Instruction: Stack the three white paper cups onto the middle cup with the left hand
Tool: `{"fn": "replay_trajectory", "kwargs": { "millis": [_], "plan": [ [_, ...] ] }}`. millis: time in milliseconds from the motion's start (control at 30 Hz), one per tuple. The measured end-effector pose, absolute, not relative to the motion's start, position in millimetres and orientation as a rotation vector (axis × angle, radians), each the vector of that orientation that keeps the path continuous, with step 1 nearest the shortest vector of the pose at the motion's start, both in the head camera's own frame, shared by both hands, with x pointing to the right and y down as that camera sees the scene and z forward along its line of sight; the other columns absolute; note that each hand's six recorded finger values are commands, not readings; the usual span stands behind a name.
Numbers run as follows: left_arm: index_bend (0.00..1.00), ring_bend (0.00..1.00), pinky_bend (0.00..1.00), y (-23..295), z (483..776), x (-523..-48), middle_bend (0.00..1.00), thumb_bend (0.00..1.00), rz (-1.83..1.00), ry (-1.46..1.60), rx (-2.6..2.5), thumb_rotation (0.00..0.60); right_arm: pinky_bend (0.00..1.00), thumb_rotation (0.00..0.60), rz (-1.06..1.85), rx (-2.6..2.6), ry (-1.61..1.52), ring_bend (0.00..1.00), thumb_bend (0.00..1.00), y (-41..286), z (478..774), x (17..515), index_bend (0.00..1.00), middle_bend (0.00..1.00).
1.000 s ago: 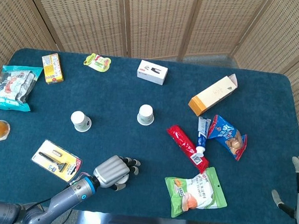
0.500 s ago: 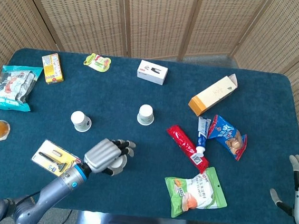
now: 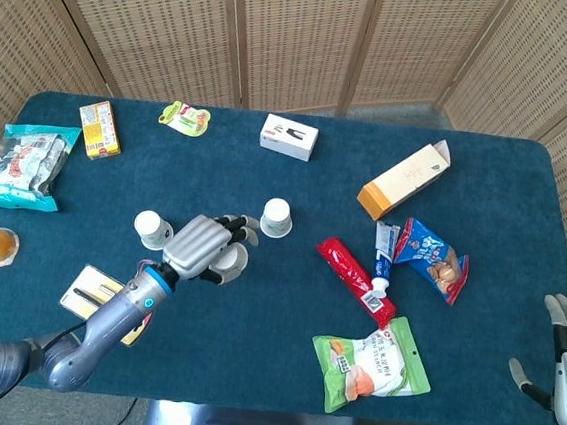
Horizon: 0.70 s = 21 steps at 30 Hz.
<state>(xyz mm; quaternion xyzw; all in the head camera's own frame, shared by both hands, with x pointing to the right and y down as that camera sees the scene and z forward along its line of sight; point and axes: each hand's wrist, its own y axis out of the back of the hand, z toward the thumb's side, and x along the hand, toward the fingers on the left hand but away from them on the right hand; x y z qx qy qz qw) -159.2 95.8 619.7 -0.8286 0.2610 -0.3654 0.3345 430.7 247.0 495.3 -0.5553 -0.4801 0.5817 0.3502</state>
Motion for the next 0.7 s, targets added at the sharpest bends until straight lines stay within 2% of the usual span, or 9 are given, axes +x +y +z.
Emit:
{"fn": "replay_trajectory", "kwargs": {
  "millis": [700],
  "plan": [
    [0.34, 0.29, 0.53, 21, 656, -103, 0.24, 0.35, -0.964, 0.752, -2.14, 0.6, 0.33, 0.589, 1.545, -1.399, -1.283, 0.0, 0.28, 251, 486, 440, 0.0, 0.08]
  ]
}}
